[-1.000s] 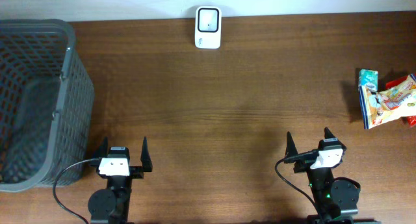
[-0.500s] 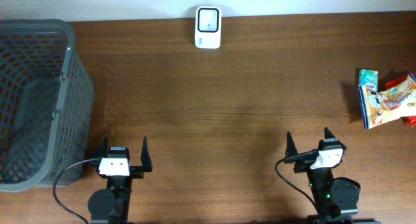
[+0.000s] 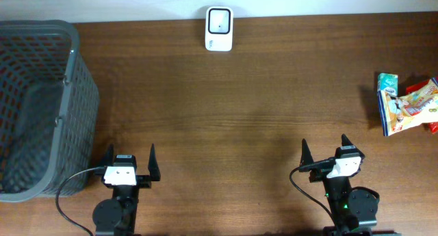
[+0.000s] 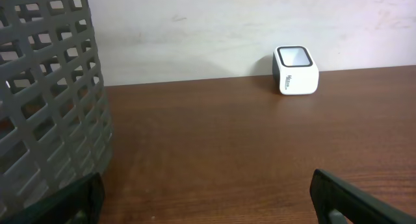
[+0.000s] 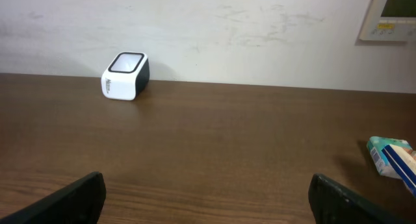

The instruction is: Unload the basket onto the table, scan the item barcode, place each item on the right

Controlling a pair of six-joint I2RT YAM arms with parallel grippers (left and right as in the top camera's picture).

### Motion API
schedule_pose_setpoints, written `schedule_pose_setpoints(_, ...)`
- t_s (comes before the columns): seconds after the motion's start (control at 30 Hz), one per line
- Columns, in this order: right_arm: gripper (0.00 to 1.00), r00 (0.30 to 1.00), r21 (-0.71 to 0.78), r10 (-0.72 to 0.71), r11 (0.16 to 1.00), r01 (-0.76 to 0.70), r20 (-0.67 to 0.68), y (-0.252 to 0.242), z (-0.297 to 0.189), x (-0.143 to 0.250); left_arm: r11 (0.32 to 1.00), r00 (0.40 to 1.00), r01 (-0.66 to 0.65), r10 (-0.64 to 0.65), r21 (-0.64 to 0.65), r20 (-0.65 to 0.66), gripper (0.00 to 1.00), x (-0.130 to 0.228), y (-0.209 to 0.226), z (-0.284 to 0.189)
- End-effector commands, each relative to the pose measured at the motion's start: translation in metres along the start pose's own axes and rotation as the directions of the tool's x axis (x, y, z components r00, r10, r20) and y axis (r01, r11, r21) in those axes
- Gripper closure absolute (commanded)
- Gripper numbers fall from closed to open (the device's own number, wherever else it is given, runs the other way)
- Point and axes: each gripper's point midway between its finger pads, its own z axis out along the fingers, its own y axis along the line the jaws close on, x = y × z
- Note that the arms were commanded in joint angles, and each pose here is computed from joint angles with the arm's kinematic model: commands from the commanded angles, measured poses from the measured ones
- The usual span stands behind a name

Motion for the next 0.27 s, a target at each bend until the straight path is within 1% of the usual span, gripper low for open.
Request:
schedule_pose_setpoints(0.0, 0.02, 1.000, -0.012, -0.007, 1.000, 0.007, -0.002, 0.0026, 0.0002, 0.0023, 1.000, 1.000, -0.017, 0.017, 0.014, 0.002, 0.01, 0.0017, -0.0026, 0.0002)
schedule_pose_setpoints(0.23, 0.02, 1.000, -0.012, -0.006, 1.000, 0.006, -0.002, 0.0026, 0.0002, 0.0023, 1.000, 1.000, -0.017, 0.017, 0.014, 0.002, 0.01, 0.0017, -0.0027, 0.0002)
